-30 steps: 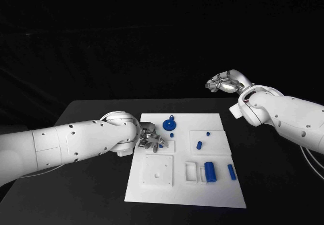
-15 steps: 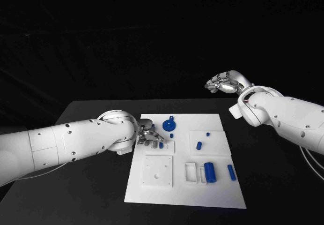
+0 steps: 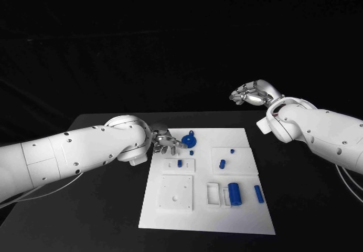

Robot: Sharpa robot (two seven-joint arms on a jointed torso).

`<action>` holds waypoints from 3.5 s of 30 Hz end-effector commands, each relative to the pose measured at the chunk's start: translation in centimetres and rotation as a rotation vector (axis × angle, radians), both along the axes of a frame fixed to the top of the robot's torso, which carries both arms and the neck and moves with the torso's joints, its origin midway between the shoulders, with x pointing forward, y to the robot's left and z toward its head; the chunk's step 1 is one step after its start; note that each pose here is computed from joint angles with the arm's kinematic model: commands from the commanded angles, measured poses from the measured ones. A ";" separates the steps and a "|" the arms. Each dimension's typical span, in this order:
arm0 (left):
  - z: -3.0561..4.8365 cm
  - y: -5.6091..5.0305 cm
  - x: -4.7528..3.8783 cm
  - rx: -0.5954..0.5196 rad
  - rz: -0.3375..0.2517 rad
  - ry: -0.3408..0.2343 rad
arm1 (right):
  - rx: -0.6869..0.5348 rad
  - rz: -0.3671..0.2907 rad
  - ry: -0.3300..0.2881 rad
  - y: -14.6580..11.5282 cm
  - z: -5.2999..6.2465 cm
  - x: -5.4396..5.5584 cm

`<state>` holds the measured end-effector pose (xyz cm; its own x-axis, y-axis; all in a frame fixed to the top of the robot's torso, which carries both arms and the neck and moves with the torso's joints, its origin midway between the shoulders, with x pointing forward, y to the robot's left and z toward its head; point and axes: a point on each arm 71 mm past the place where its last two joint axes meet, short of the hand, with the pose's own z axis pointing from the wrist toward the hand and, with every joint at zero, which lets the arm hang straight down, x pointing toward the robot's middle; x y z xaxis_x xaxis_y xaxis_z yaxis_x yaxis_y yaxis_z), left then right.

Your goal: Assemble the parts on the task board

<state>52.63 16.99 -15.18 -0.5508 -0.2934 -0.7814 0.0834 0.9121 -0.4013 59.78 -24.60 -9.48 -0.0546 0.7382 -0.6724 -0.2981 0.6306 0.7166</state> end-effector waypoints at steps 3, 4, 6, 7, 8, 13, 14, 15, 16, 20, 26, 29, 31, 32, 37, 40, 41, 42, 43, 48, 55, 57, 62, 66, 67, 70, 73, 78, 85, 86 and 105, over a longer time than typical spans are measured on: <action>0.45 1.3 1.26 -0.046 0.051 0.018 | 0.005 0.001 -0.004 -0.1 0.1 0.0; 0.57 1.5 1.50 -0.053 0.060 0.014 | 0.005 0.000 -0.004 -0.1 0.1 0.0; 0.86 1.8 2.06 -0.056 0.072 0.004 | 0.007 -0.002 -0.003 -0.2 0.1 0.0; 1.02 2.0 2.36 -0.059 0.079 0.002 | 0.007 -0.003 -0.003 -0.2 0.1 0.0; 1.15 2.2 2.65 -0.062 0.088 0.000 | 0.007 -0.004 -0.003 -0.2 0.1 0.1; 1.69 2.8 3.84 -0.049 0.111 -0.001 | 0.009 -0.002 -0.004 -0.2 0.1 0.0; 1.78 3.0 4.02 -0.047 0.116 -0.004 | 0.009 -0.002 -0.004 -0.2 0.1 0.0; 1.81 3.1 4.19 -0.045 0.121 -0.004 | 0.009 -0.001 -0.004 -0.1 0.1 0.0; 1.80 3.1 4.35 -0.043 0.124 -0.002 | 0.009 -0.001 -0.004 -0.1 0.1 0.0; 1.82 3.5 4.97 -0.028 0.137 0.002 | 0.010 0.000 -0.003 -0.1 0.1 0.0; 1.66 3.4 6.04 0.005 0.142 0.017 | 0.011 0.003 -0.004 0.0 0.1 0.0; 1.61 3.3 6.37 0.013 0.141 0.017 | 0.012 0.005 -0.004 0.0 0.1 -0.1; 1.59 3.4 6.58 0.015 0.144 0.018 | 0.012 0.006 -0.004 0.1 0.1 -0.1; 1.58 3.4 6.67 0.016 0.144 0.018 | 0.012 0.006 -0.004 0.1 0.1 -0.1; 1.48 3.3 7.02 0.008 0.131 0.033 | 0.015 0.008 -0.002 0.2 0.1 -0.1; 1.37 3.2 7.12 0.008 0.127 0.041 | 0.020 0.009 0.000 0.3 0.1 -0.1; 1.32 3.1 7.14 0.009 0.125 0.046 | 0.020 0.010 0.000 0.3 0.1 -0.1; 1.27 3.1 7.15 0.009 0.125 0.049 | 0.020 0.010 0.000 0.3 0.1 -0.1; 1.20 3.1 7.16 0.010 0.123 0.053 | 0.020 0.010 0.000 0.3 0.1 -0.1; 0.92 3.2 7.20 0.015 0.115 0.069 | 0.020 0.008 0.000 0.2 0.1 -0.2; 0.45 3.1 7.26 0.016 0.111 0.084 | 0.021 0.010 0.000 0.3 0.1 -0.2; 0.26 3.0 7.30 0.015 0.110 0.088 | 0.021 0.011 -0.001 0.3 0.1 -0.2; -0.44 2.9 7.32 0.008 0.111 0.106 | 0.021 0.012 -0.001 0.4 0.1 -0.2; -0.76 2.8 7.30 -0.002 0.112 0.117 | 0.021 0.011 -0.001 0.4 0.1 -0.2; -0.81 2.8 7.30 -0.003 0.112 0.119 | 0.021 0.011 -0.001 0.4 0.1 -0.2; -0.87 2.8 7.30 -0.004 0.112 0.122 | 0.021 0.012 -0.001 0.4 0.1 -0.2; -0.88 2.8 7.30 -0.002 0.112 0.122 | 0.021 0.011 -0.001 0.4 0.1 -0.1; -0.94 2.6 7.22 -0.002 0.101 0.132 | 0.021 0.011 -0.001 0.4 0.1 -0.1; -1.03 2.3 7.04 -0.002 0.084 0.147 | 0.021 0.012 0.000 0.5 0.1 -0.1; -1.05 2.3 7.02 -0.001 0.081 0.149 | 0.021 0.012 0.000 0.5 0.1 -0.1; -1.21 2.2 7.05 0.001 0.087 0.148 | 0.021 0.014 0.000 0.6 0.1 -0.1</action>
